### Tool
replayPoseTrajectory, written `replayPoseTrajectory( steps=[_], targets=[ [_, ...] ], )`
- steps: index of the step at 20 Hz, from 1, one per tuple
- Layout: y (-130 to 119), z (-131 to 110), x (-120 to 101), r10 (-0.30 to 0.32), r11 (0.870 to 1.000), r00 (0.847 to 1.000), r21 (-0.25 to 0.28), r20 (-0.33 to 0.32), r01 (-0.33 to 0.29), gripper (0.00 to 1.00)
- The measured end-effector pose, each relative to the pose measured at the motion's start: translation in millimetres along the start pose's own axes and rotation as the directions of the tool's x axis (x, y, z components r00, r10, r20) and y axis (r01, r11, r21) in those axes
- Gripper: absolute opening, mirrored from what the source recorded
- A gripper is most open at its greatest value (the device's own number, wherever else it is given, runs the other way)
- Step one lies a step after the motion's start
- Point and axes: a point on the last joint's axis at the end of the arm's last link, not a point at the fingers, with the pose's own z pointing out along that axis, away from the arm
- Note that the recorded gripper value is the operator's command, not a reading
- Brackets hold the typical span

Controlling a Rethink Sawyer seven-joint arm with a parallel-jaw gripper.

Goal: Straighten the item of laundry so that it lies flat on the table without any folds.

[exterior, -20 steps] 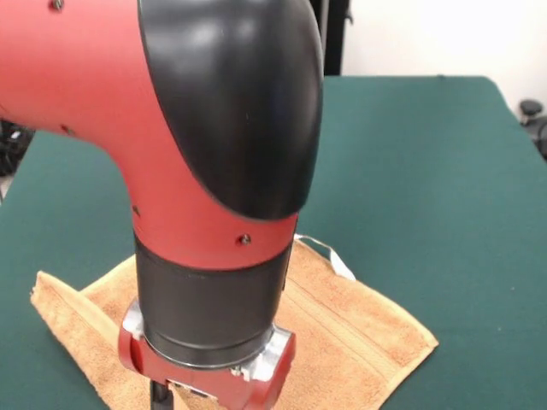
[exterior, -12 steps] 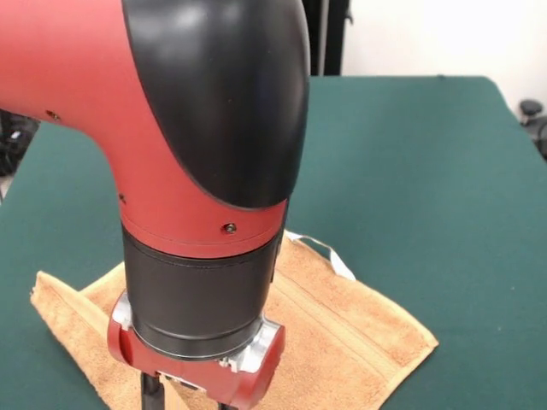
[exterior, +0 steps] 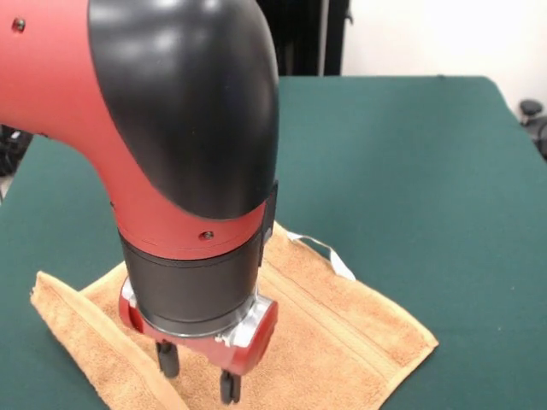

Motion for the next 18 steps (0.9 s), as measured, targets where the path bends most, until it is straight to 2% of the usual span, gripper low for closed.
replayPoseTrajectory(
  steps=[3, 6, 11, 18],
  targets=[
    [-4, 2, 7, 0.007, 1.0, 0.999, 0.002, -0.054, -0.007, 1.0],
    [-6, 4, 10, 0.012, 1.0, 0.997, 0.001, -0.08, -0.012, 1.0],
    [-9, 11, 13, 0.02, 1.0, 0.995, -0.006, -0.093, -0.021, 1.0],
    [-13, 45, 25, 0.025, 1.0, 0.992, -0.004, -0.126, -0.026, 1.0]
  ],
)
